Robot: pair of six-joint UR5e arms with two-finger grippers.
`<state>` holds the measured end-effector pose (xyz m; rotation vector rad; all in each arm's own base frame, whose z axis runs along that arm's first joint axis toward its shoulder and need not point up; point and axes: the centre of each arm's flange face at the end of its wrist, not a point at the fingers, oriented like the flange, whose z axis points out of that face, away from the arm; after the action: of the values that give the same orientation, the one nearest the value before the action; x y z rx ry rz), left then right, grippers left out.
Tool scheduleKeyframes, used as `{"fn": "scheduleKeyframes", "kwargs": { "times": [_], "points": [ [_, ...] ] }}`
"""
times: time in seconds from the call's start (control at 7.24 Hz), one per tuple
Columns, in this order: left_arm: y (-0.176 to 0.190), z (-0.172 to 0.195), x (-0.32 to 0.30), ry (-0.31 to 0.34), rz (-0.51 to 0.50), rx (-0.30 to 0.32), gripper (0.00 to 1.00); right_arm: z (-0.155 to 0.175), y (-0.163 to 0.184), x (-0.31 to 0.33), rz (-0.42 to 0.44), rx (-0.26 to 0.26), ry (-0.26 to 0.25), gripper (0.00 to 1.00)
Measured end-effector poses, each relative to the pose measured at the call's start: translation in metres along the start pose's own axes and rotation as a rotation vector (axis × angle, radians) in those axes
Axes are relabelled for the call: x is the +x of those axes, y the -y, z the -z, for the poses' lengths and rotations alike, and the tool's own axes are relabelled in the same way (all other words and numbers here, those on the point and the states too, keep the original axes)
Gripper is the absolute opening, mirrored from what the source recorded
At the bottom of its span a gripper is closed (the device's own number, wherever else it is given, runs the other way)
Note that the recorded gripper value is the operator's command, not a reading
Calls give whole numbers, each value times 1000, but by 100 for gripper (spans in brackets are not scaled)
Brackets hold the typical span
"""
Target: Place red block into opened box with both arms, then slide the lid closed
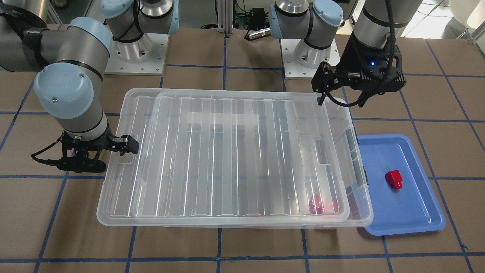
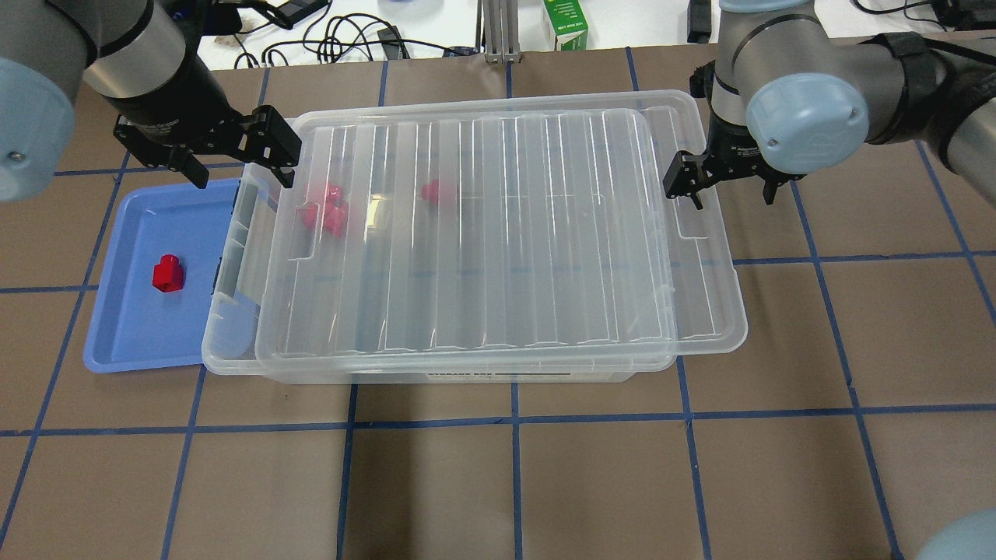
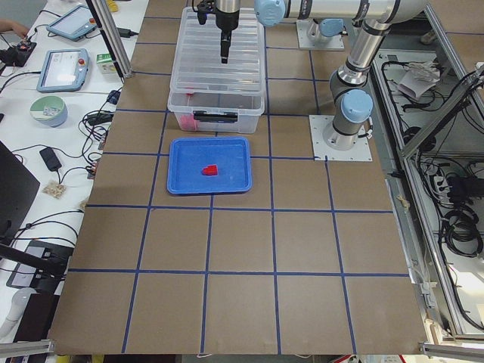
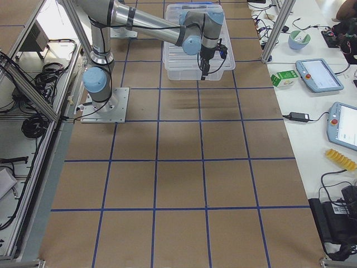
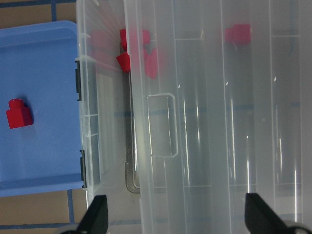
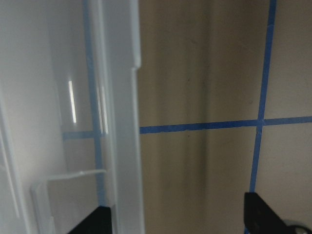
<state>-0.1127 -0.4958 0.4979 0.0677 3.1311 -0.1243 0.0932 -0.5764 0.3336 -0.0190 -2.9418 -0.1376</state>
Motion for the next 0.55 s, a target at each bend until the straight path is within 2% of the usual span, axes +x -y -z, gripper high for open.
{"fn": "scheduleKeyframes", "kwargs": {
  "times": [0.55],
  "points": [
    [1,3,0,-6,0,8,100,-1,4,34,-28,-10,-18,100]
  ]
}}
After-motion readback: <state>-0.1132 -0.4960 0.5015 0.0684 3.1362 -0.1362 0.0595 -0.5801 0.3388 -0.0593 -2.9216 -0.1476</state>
